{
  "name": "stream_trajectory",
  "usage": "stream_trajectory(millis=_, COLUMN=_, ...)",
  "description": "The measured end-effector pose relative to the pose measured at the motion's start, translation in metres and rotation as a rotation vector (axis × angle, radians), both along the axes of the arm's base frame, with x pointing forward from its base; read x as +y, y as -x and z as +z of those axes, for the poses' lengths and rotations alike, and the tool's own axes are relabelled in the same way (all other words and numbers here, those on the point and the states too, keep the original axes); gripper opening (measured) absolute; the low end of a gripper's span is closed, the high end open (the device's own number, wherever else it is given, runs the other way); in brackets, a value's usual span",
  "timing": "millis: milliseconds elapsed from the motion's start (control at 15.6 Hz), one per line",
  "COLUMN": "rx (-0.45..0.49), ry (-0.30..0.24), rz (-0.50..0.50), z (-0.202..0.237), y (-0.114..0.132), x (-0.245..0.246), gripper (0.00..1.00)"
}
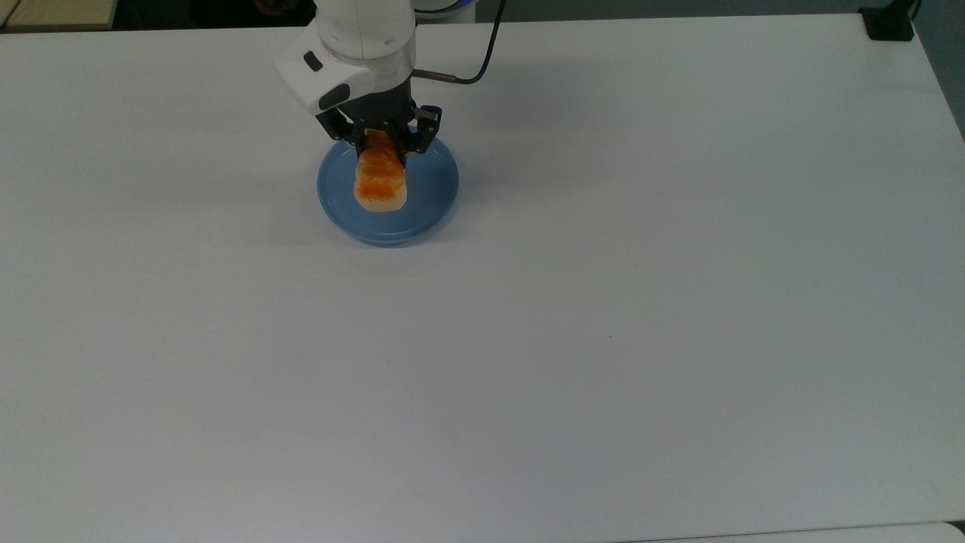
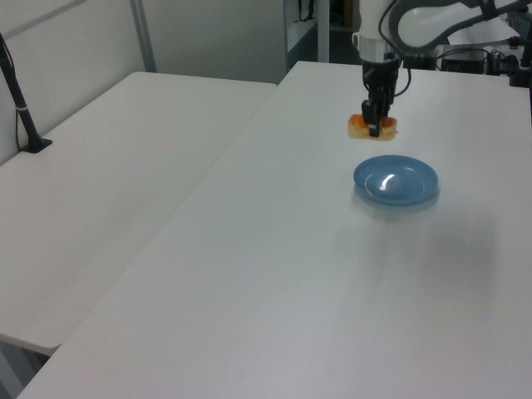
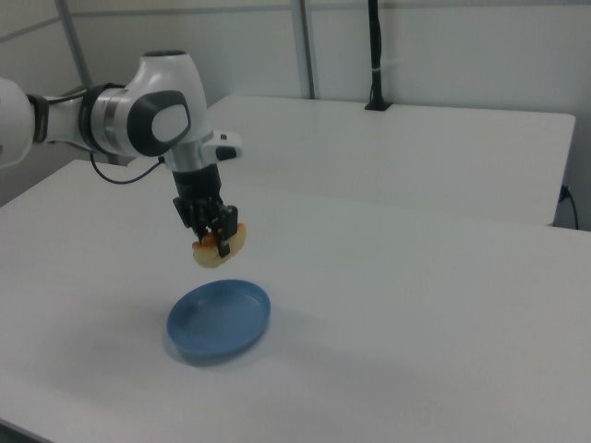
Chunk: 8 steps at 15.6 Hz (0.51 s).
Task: Put the bread on a plate
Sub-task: 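Lift the bread roll and carry it over the blue plate, then lower the bread roll onto the plate and open the gripper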
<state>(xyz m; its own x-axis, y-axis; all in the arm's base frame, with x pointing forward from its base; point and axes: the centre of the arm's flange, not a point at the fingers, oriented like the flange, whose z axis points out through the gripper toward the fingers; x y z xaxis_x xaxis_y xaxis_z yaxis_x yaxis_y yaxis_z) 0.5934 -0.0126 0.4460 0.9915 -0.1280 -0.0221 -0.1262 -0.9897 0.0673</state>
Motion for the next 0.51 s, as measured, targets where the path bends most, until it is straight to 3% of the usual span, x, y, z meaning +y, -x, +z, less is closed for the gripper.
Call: stream_trajectory(millis=514, rx=0.017, ry=0.036, rz=0.044, z=-0.071, y=0.037, x=-0.001, gripper=0.44)
